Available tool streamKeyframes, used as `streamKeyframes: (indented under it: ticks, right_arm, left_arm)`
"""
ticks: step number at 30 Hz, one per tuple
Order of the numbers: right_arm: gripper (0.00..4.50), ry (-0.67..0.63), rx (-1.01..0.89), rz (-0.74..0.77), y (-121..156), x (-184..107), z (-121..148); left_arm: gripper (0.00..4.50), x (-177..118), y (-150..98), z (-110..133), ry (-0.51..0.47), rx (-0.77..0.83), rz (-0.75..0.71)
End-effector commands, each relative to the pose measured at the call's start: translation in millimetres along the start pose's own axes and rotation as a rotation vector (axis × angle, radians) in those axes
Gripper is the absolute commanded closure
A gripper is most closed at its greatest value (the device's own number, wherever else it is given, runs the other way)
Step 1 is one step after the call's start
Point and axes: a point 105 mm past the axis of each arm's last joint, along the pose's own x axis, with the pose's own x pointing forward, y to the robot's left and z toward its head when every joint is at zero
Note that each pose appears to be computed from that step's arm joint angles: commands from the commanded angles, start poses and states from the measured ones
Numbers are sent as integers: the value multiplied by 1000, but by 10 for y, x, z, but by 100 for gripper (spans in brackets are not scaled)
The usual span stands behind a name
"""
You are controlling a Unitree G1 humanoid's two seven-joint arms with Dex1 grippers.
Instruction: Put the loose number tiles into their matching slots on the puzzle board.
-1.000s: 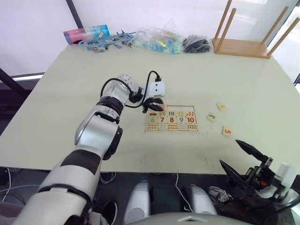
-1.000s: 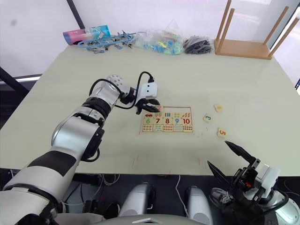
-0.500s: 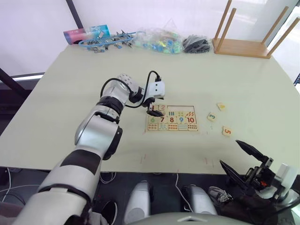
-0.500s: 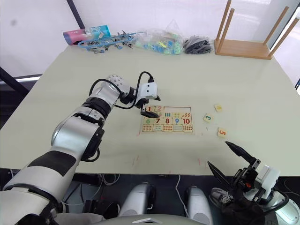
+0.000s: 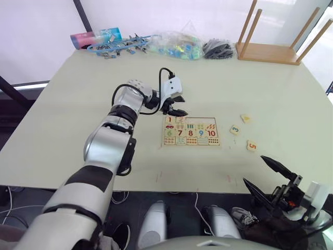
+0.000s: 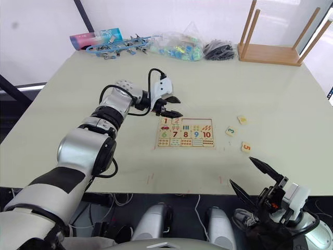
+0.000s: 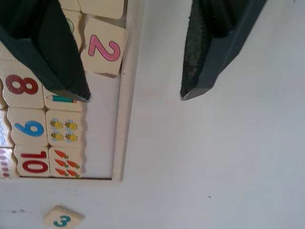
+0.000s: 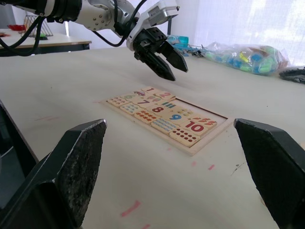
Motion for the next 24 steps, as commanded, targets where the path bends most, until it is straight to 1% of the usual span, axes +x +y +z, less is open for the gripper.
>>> streamKeyframes:
  ticks: [1,2,3,4,6,9,14,24]
  right_arm:
    - [0,-17,-27,2,-11,7,64]
    - [0,-17,-27,2,-11,7,64]
    - [0,-18,-27,2,-12,9,65]
    - [0,-19,-28,1,-11,13,66]
    - [0,-21,-28,0,-10,18,67]
    - [0,-22,-30,-2,-9,20,69]
    - [0,-23,-31,-9,12,16,70]
    - [0,-21,-33,-22,25,6,68]
  left_arm:
    - [250,-46,100,145,-49,-1,53]
    - [321,-45,101,145,-49,-1,53]
    - [341,-44,101,137,-44,5,55]
    - [380,-40,97,121,-29,17,54]
    - [431,-33,88,94,-5,34,49]
    - [431,-25,84,36,51,73,49]
    - [431,-3,58,-34,94,89,38]
    - [431,43,29,-81,126,107,31]
